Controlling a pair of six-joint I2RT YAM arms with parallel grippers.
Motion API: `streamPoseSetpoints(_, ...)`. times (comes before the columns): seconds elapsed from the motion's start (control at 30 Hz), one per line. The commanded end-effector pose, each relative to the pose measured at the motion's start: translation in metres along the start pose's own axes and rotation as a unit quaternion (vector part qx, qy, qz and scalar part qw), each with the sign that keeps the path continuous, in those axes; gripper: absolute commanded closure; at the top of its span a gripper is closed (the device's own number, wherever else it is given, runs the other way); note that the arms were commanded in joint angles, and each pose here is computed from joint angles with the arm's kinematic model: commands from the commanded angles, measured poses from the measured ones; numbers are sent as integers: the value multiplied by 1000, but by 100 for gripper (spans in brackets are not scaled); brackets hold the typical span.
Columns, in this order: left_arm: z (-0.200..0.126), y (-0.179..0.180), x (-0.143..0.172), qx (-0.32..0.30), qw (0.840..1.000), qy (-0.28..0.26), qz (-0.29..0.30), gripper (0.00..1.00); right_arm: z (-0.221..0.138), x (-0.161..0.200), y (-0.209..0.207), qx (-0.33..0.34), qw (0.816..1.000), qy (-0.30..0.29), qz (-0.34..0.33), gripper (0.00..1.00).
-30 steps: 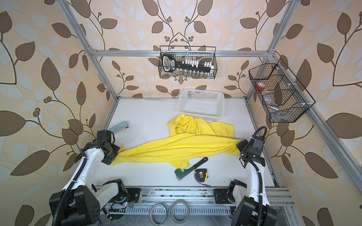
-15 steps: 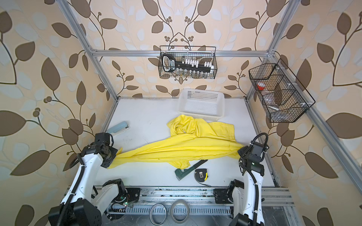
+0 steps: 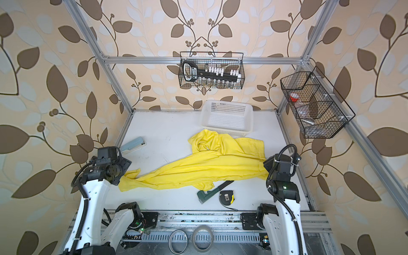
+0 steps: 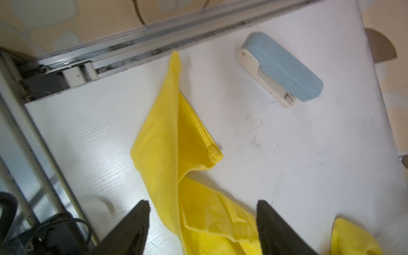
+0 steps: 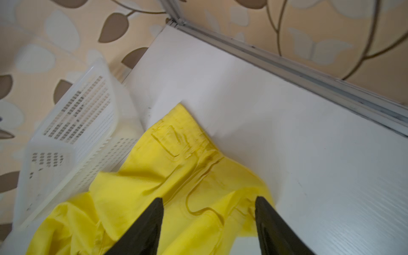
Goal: Fold and stack the trousers
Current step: Flatten out the trousers at the center of the table.
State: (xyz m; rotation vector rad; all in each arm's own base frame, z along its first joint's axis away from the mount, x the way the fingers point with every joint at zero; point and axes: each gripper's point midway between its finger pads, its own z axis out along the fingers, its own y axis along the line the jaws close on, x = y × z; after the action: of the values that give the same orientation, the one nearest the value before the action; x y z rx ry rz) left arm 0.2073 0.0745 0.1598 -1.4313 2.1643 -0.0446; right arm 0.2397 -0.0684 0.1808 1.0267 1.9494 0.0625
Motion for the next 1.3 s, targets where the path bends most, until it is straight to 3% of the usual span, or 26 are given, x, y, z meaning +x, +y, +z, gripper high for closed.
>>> streamPoseSetpoints(0.0, -10, -58, 11, 74, 992, 27, 101, 18, -1, -10, 37, -21, 997, -19, -72, 29)
streamPoseSetpoints(0.17, -16, -118, 58, 126, 967, 58, 212, 13, 19, 25, 81, -87, 983, 44, -156, 22)
streamPoseSetpoints(0.37, -13, -180, 137, 178, 924, 106, 321, 12, 52, 65, 89, -114, 967, 119, -197, 20)
streamPoseSetpoints(0.7, 15, -246, 246, 186, 871, 155, 428, 12, 87, 102, 40, -65, 969, 176, -162, 21)
streamPoseSetpoints(0.83, 34, -255, 261, 167, 867, 149, 445, 16, 91, 117, 20, -40, 969, 187, -154, 22)
streamPoseSetpoints(1.03, 63, -265, 272, 142, 863, 134, 467, 29, 93, 140, -12, 6, 971, 201, -130, 22)
streamPoseSetpoints(1.13, 74, -268, 270, 128, 861, 117, 479, 38, 91, 141, -26, 28, 975, 192, -106, 28)
streamPoseSetpoints(1.23, 80, -271, 267, 114, 856, 103, 493, 55, 87, 137, -35, 46, 978, 178, -93, 28)
streamPoseSetpoints(1.27, 81, -272, 265, 111, 855, 97, 498, 65, 85, 137, -40, 55, 979, 175, -89, 29)
